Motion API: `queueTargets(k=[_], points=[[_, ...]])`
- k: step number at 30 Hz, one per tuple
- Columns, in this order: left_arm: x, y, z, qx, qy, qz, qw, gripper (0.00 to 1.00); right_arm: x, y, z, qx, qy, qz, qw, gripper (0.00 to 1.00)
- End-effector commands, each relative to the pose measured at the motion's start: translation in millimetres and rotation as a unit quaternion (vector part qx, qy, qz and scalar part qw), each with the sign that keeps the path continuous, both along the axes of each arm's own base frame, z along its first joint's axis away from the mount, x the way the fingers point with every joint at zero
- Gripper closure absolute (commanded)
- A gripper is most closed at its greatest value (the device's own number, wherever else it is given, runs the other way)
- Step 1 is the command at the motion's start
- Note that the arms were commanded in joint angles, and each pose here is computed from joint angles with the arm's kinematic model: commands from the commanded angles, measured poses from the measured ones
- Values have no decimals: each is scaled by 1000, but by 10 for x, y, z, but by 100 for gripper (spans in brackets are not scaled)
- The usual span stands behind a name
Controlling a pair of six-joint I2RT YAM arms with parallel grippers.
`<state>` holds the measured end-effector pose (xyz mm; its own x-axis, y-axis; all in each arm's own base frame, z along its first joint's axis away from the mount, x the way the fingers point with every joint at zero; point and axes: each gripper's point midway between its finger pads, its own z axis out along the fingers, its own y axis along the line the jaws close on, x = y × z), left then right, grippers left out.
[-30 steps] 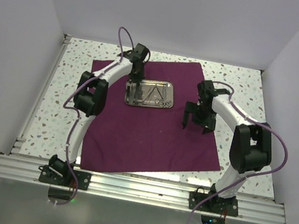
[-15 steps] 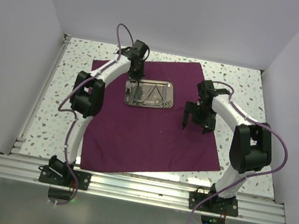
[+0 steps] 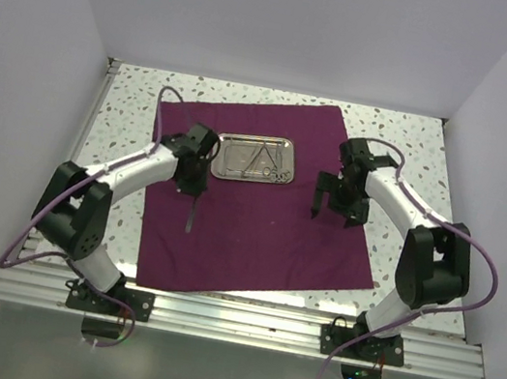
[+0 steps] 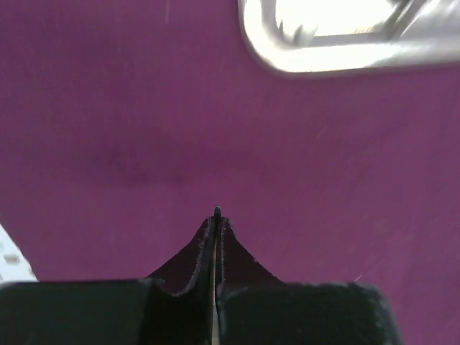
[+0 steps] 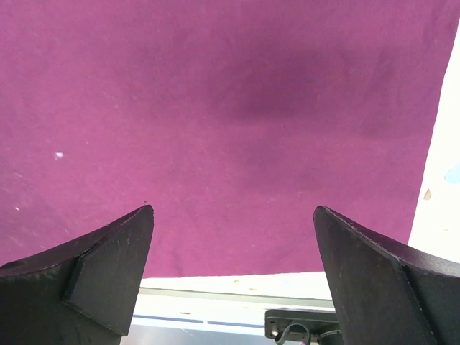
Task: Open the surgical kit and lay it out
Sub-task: Place the medical item in the surgical kit, then pick up the medical item from the container.
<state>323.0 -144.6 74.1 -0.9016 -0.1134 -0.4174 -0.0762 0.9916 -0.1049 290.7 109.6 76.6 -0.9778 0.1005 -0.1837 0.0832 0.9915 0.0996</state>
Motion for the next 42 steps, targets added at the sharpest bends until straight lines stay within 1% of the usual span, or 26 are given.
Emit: queueTargets(k=[1, 2, 5, 10, 11, 12, 15, 18, 19, 22, 23, 24, 25, 26, 27, 28, 29, 30, 31, 32, 33, 34, 35, 36, 37, 42], points=[[-295, 75, -103, -3, -5, 28, 1000, 100, -30, 67, 65, 22, -14, 6, 1000, 3], [-467, 133, -248, 0, 14, 31, 999, 100, -43, 69, 71, 24, -15, 5, 1000, 3], [-723, 183, -350, -10, 27, 42, 999, 100, -86, 61, 63, 25, -14, 6, 1000, 3], [-880, 257, -337, -11, 29, 51, 998, 100, -172, 25, 11, 22, -8, 7, 1000, 3], [-893, 258, -329, -12, 30, 50, 998, 98, -183, 26, 0, 22, -7, 8, 1000, 3], [-891, 258, -312, -12, 29, 49, 998, 81, -191, 24, -1, 22, -7, 8, 1000, 3], [-813, 246, -155, -13, 13, 48, 999, 55, -186, 14, 5, 19, -8, 8, 1000, 3], [-598, 183, 72, -16, -16, 47, 999, 45, -170, 5, 31, 16, -12, 7, 1000, 3], [-426, 121, 246, -23, -41, 44, 998, 43, -169, -6, 33, 13, -12, 6, 1000, 3], [-115, 82, 301, -3, -53, 33, 998, 43, -169, -25, 38, 8, -12, 4, 1000, 3], [124, 32, 476, -10, -78, 34, 996, 45, -165, -32, 46, 7, -13, 4, 1000, 3], [249, 7, 344, 5, -62, 24, 998, 48, -166, -30, 46, 6, -13, 4, 1000, 3], [508, -78, 546, -3, -88, 21, 996, 50, -169, -33, 45, 5, -12, 4, 1000, 3], [650, -98, 557, 4, -93, 11, 996, 52, -177, -43, 43, 4, -10, 3, 1000, 3], [784, -141, 370, 16, -74, 5, 997, 53, -165, -43, 47, 2, -13, 3, 1000, 3], [1030, -237, 566, 6, -99, 1, 995, 53, -166, -50, 50, 0, -12, 4, 1000, 3], [1159, -262, 561, 8, -102, -6, 995, 54, -162, -66, 67, -4, -13, 6, 1000, 3], [1272, -300, 342, 16, -84, -10, 996, 55, -153, -78, 73, -8, -14, 7, 1000, 3], [1484, -376, 487, 6, -106, -12, 994, 56, -152, -79, 77, -8, -14, 8, 1000, 3], [1589, -399, 466, 4, -108, -16, 994, 58, -127, -112, 89, -18, -18, 8, 1000, 3], [1679, -413, 226, 12, -88, -18, 996, 58, -129, -120, 88, -21, -16, 9, 1000, 3], [1845, -467, 349, 5, -106, -18, 994, 59, -116, -128, 99, -23, -19, 9, 1000, 3], [1922, -474, 310, 4, -105, -19, 994, 60, -97, -143, 117, -29, -21, 10, 999, 3], [1980, -495, 102, 9, -89, -22, 996, 61, -82, -162, 112, -35, -21, 9, 999, 3], [2105, -530, 204, 3, -103, -22, 994, 62, -70, -173, 119, -39, -22, 9, 999, 3], [2249, -505, -64, 18, -95, -16, 995, 62, 34, -223, 110, -59, -22, 9, 998, 3]])
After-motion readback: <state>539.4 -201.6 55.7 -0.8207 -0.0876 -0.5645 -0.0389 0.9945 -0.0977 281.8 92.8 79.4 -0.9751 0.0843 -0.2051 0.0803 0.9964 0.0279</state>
